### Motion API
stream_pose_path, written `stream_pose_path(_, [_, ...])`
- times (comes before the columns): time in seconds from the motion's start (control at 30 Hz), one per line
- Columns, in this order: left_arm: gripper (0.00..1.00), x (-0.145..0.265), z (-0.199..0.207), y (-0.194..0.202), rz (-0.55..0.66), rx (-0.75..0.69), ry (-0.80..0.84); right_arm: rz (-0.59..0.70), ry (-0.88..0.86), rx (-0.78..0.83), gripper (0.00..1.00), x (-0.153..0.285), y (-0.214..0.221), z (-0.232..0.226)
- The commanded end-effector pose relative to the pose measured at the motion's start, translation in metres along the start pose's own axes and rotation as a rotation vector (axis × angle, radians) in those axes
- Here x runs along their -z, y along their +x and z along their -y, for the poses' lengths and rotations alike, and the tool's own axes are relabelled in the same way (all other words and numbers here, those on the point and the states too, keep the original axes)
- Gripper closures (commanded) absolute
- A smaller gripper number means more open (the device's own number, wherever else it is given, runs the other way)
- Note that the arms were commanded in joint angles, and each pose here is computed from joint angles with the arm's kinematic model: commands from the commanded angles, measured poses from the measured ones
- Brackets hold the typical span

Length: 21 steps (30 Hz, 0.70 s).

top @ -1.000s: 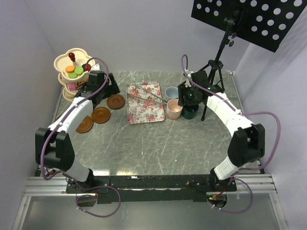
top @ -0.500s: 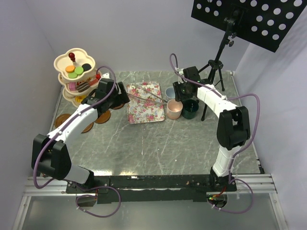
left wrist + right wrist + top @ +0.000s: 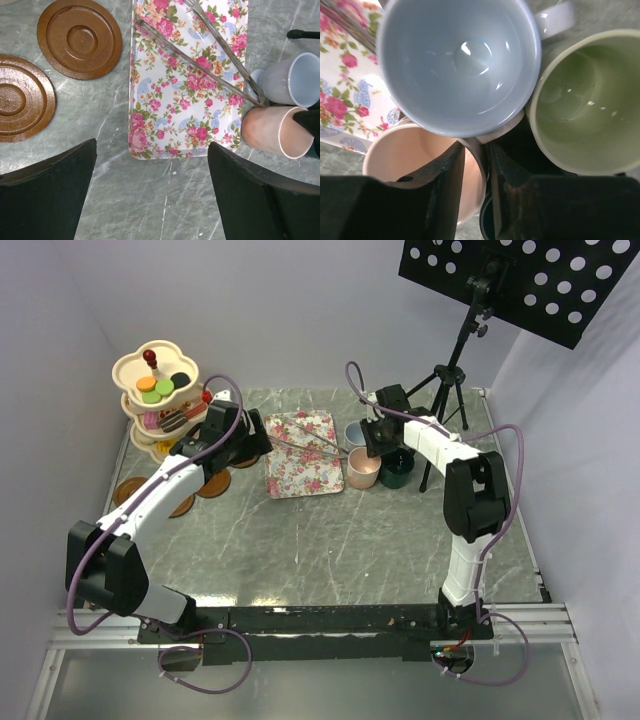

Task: Serve the afternoon tea
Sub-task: Pick up the cup at the center of the board.

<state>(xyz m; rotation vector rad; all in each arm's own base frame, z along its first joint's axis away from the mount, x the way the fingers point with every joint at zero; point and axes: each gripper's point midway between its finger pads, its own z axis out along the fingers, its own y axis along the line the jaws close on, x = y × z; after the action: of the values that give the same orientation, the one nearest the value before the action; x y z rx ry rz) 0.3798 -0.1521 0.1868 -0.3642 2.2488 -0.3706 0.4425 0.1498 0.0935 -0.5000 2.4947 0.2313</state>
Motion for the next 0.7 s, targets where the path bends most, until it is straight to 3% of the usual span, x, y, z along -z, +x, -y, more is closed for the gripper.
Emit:
stream_pose_path(0.0, [0.03, 0.013, 0.014, -0.019, 0.043, 0.020, 0.032, 0.023, -0.014, 0.017, 0.69, -0.004, -0.012, 0.001])
stream_pose_path(0.13, [0.03, 0.019, 0.012, -0.025, 0.068, 0.024, 0.019, 0.027, -0.012, 0.022, 0.75, 0.000, -0.009, 0.000])
stream_pose_path(0.27, [0.03, 0.030, 0.013, -0.031, 0.089, 0.013, 0.033, 0.040, -0.025, 0.031, 0.98, 0.010, -0.011, -0.003])
stream_pose_path(0.3, [0.02, 0.033, 0.015, -0.033, 0.098, 0.012, 0.039, 0.042, -0.024, 0.032, 1.00, 0.013, -0.012, -0.003])
stream_pose_path(0.67, [0.04, 0.047, 0.037, -0.040, 0.105, -0.015, 0.073, 0.106, -0.014, -0.037, 1.00, 0.085, -0.028, -0.013])
